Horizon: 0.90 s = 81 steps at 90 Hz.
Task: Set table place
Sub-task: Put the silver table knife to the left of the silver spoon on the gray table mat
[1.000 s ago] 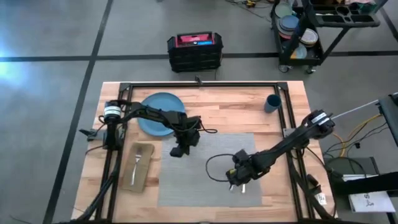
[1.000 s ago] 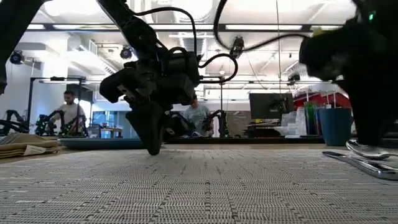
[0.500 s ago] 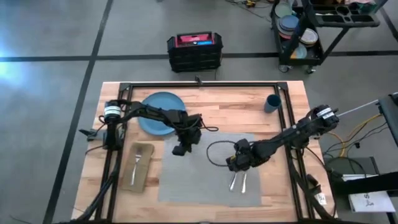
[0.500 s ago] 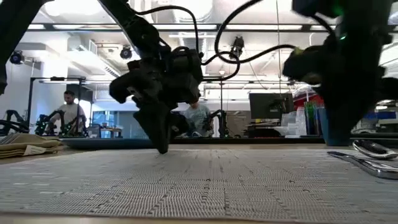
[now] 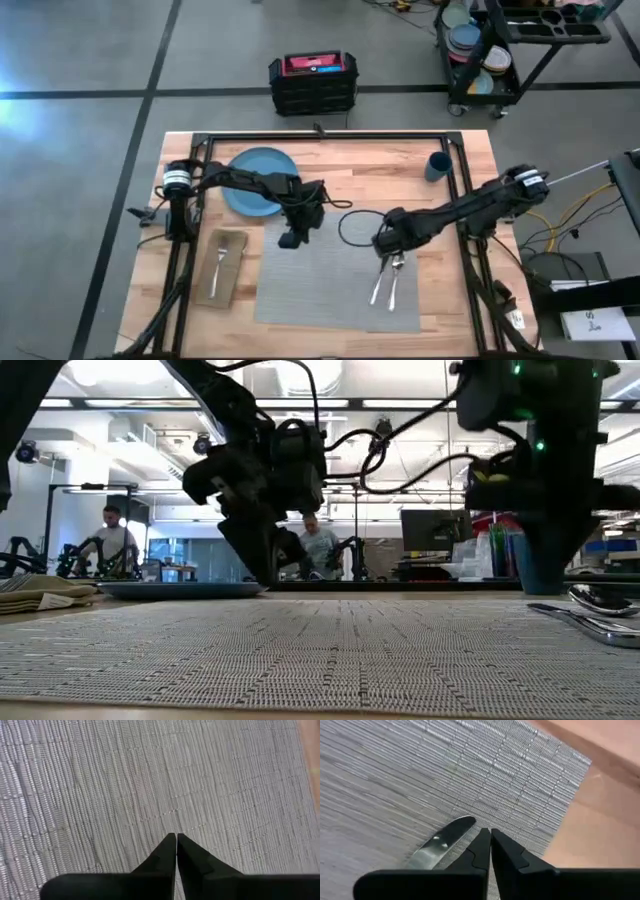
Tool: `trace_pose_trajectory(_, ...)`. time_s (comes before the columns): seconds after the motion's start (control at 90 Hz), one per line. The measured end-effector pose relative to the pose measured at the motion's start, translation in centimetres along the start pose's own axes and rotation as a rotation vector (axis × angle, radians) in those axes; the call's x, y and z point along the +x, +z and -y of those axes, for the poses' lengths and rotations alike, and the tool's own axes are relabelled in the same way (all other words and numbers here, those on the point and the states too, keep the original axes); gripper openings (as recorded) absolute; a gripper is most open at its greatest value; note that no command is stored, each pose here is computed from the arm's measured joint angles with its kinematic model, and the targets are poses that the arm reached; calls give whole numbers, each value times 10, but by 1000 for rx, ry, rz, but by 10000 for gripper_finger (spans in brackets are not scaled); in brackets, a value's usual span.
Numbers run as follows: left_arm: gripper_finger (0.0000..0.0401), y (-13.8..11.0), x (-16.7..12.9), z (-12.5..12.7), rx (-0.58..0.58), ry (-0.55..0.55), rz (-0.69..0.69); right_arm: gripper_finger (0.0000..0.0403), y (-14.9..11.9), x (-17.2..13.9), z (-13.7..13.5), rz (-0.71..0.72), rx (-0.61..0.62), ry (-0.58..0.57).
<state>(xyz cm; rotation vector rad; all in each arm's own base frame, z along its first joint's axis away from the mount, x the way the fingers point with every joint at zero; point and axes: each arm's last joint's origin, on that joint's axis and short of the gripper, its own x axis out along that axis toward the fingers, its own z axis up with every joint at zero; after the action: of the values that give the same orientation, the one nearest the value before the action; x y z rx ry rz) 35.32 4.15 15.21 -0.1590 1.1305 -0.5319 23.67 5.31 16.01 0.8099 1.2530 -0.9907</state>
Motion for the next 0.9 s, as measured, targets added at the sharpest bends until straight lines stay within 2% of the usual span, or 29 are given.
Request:
trace_pose_trajectory(0.267,1,-1,0,0,-1,-5,0,0,0,15,-1,-20,-10,95)
trace_pose_trajectory(0.522,1,0,0,0,0,-4,1,0,0,15,-7,-13,-39,160)
trace_pose_trajectory(0.9,1,0,1,0,6,-2,10,0,0,16,-3,8,-30,124)
